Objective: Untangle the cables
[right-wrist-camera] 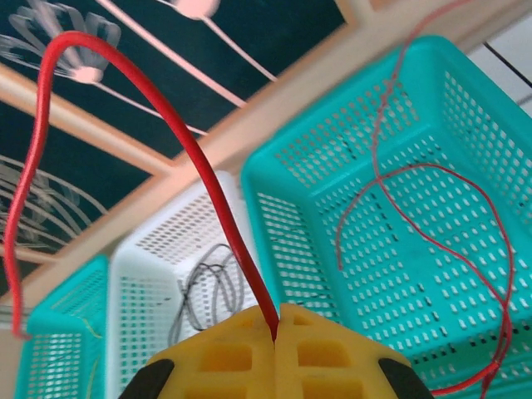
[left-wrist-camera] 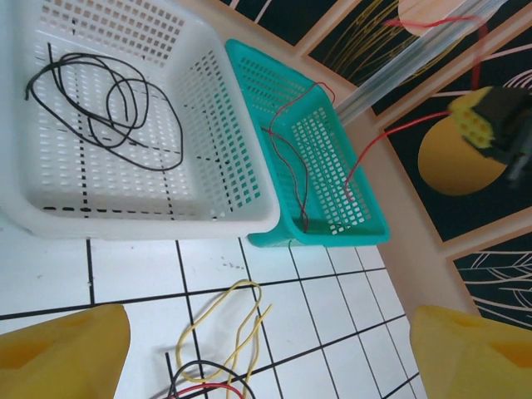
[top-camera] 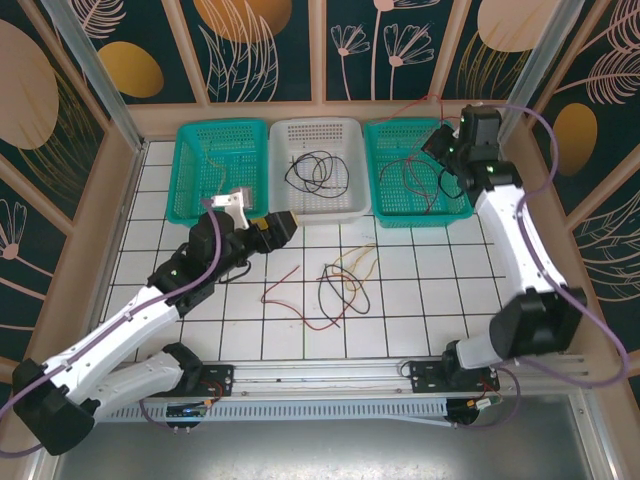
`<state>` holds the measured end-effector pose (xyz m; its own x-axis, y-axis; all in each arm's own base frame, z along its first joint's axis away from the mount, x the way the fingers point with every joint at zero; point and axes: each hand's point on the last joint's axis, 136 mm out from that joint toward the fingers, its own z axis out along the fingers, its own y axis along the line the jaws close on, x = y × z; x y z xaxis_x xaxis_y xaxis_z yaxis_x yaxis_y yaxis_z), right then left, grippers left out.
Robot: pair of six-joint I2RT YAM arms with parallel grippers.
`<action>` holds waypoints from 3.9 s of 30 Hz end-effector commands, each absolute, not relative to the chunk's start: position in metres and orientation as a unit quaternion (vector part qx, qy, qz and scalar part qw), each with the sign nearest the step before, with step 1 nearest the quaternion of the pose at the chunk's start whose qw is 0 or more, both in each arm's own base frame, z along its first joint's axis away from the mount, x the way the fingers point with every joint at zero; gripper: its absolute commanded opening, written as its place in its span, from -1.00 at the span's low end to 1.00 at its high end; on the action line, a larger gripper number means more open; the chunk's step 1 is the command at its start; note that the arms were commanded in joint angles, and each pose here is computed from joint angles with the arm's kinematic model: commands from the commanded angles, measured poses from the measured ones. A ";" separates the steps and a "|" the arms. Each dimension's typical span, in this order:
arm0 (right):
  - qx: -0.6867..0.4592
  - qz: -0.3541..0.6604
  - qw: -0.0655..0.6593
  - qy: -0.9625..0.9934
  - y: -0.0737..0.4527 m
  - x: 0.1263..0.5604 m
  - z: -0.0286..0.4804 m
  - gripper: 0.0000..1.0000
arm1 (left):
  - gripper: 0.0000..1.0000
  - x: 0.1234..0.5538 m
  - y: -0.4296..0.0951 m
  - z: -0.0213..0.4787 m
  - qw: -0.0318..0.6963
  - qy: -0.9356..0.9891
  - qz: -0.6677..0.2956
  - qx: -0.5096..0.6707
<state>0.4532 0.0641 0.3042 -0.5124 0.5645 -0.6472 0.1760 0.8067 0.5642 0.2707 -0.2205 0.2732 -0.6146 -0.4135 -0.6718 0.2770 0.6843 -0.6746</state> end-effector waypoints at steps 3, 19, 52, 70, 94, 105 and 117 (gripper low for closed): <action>0.210 0.223 0.388 0.869 0.069 0.469 0.279 -0.36 | 0.75 0.262 -0.208 0.266 0.437 0.815 -0.377 -0.037; 0.131 0.217 0.389 0.886 0.135 0.359 0.260 0.18 | 0.74 0.250 -0.209 0.212 0.373 0.854 -0.360 -0.042; -0.007 0.071 0.180 0.981 0.234 0.250 0.053 0.00 | 0.52 0.232 -0.178 0.134 0.299 0.904 -0.283 -0.115; -0.004 0.072 0.148 0.986 0.231 0.255 0.032 -0.44 | 0.42 0.240 -0.183 0.169 0.344 0.871 -0.332 -0.114; -0.028 0.129 0.304 0.944 0.245 0.264 0.150 -1.00 | 0.22 0.252 -0.205 0.222 0.398 0.815 -0.414 -0.076; -0.016 0.075 0.242 0.967 0.220 0.254 0.102 -0.18 | 0.16 0.255 -0.208 0.228 0.401 0.812 -0.418 -0.075; -0.038 0.023 0.156 0.987 0.217 0.243 0.033 -0.15 | 0.13 0.255 -0.203 0.219 0.396 0.821 -0.403 -0.082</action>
<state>0.2433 0.2169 0.0378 -0.9411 -0.0597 -0.3328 -0.0788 0.9959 0.0441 0.2522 -0.2042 0.2079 -0.6906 -0.4493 -0.5667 0.1688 0.6618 -0.7305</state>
